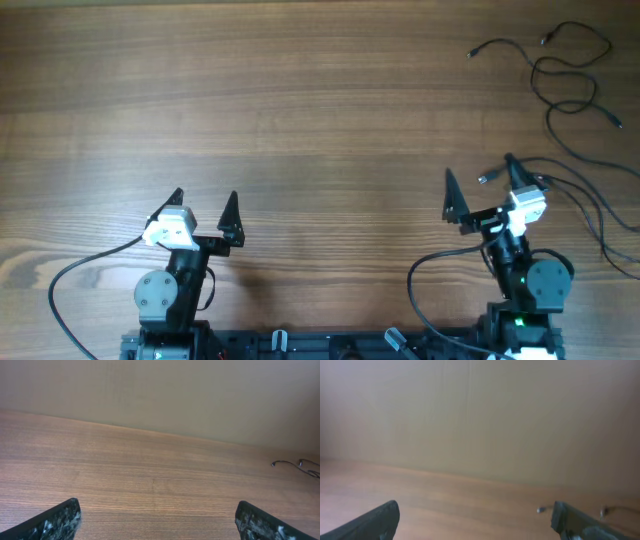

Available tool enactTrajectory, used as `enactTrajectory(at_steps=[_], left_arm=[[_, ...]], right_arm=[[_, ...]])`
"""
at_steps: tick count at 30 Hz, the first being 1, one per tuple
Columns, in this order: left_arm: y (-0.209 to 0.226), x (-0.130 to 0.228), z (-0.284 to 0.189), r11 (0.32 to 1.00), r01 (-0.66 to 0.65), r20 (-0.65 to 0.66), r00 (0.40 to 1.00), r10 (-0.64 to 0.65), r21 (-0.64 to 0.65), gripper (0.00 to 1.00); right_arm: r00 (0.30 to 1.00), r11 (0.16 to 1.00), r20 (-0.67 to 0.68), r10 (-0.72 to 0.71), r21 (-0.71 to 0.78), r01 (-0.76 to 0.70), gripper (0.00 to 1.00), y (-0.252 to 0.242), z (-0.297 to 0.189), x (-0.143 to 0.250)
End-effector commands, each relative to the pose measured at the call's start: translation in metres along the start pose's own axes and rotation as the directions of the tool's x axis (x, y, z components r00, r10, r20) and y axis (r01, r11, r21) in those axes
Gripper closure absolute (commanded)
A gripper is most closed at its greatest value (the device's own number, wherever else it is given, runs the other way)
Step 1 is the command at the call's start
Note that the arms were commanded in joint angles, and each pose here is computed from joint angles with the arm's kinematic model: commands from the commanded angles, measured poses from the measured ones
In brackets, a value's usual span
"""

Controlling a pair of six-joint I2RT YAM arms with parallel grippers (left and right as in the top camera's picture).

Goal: Untangle cables

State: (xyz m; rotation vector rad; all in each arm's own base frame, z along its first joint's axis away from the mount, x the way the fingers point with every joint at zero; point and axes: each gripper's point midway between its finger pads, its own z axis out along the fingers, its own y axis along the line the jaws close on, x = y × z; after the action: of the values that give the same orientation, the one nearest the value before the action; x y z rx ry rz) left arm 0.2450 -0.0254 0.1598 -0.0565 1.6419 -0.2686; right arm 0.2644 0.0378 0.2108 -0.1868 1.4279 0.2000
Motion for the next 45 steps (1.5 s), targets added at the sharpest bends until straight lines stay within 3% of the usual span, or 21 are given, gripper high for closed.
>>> enactTrajectory(at_steps=[1,12,23,30,45], left_arm=[[0.004,0.000,0.000,1.000,0.006,0.003,1.000,-0.006,-0.018,0.00],[0.004,0.000,0.000,1.000,0.006,0.002,1.000,-0.006,-0.019,0.00],[0.004,0.000,0.000,1.000,0.006,0.002,1.000,-0.006,-0.019,0.00],[0.004,0.000,0.000,1.000,0.006,0.003,1.000,-0.006,-0.018,0.00],[0.004,0.000,0.000,1.000,0.006,0.002,1.000,-0.006,-0.019,0.00]], right_arm=[[1.000,1.000,-0.010,-0.003,0.007,0.003,0.00,0.001,-0.007,0.002],[0.993,0.998,-0.113,0.029,0.064,-0.022,0.00,-0.003,-0.026,0.028],[0.993,0.996,-0.116,0.030,0.084,-0.020,0.00,-0.006,-0.027,0.029],[0.992,0.977,-0.125,0.033,0.215,-0.005,0.00,-0.029,-0.030,0.032],[0.992,0.977,-0.124,0.034,0.212,-0.007,0.00,-0.028,-0.030,0.031]])
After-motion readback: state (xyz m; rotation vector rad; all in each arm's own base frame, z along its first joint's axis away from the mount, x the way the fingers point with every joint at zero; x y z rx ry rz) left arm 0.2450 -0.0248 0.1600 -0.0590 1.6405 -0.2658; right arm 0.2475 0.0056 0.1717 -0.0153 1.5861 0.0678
